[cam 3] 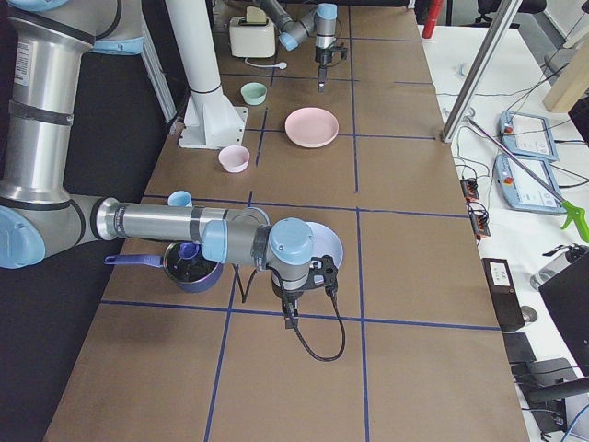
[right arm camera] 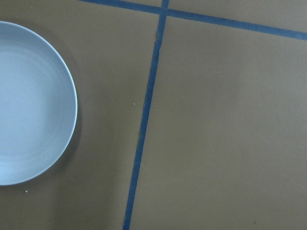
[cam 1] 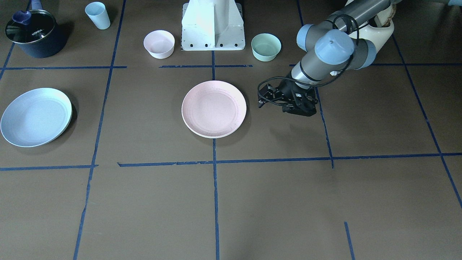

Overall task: Stack three plates with pink and blue
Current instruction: 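Open the left gripper and withdraw the left arm from the stack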

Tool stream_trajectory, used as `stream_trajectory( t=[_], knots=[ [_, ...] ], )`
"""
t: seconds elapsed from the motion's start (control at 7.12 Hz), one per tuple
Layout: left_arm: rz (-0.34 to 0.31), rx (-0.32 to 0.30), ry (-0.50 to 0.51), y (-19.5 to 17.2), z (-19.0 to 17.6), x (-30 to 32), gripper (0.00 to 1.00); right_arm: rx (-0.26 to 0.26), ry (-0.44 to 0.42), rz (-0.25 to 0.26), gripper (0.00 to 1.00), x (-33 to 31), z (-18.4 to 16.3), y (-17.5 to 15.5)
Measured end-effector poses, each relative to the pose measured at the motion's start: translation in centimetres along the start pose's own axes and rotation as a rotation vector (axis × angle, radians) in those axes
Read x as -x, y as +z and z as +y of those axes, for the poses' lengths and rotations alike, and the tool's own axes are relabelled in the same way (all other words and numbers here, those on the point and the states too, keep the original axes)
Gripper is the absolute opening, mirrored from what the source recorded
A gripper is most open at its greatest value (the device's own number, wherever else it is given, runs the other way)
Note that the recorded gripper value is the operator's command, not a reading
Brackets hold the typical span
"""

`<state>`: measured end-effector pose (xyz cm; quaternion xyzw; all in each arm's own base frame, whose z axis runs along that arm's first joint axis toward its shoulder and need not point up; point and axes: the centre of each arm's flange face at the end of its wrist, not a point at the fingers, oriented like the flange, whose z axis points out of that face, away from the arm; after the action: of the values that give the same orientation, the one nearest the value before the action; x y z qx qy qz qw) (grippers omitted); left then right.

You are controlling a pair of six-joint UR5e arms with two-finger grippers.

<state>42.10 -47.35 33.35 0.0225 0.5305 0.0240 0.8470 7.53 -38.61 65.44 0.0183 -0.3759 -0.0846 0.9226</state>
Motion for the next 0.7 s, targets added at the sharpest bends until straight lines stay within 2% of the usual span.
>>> stream_trajectory(
  t=[0.42, 0.7],
  knots=[
    [-0.139, -0.006, 0.228, -9.6, -3.8, 18.9, 1.0, -0.025, -0.022, -0.015, 1.0, 1.0, -1.0, -1.0],
    [-0.213, 0.026, 0.272, -18.1, -3.4, 30.7, 1.0, -0.052, -0.021, -0.055, 1.0, 1.9, -2.5, -1.8]
  ],
)
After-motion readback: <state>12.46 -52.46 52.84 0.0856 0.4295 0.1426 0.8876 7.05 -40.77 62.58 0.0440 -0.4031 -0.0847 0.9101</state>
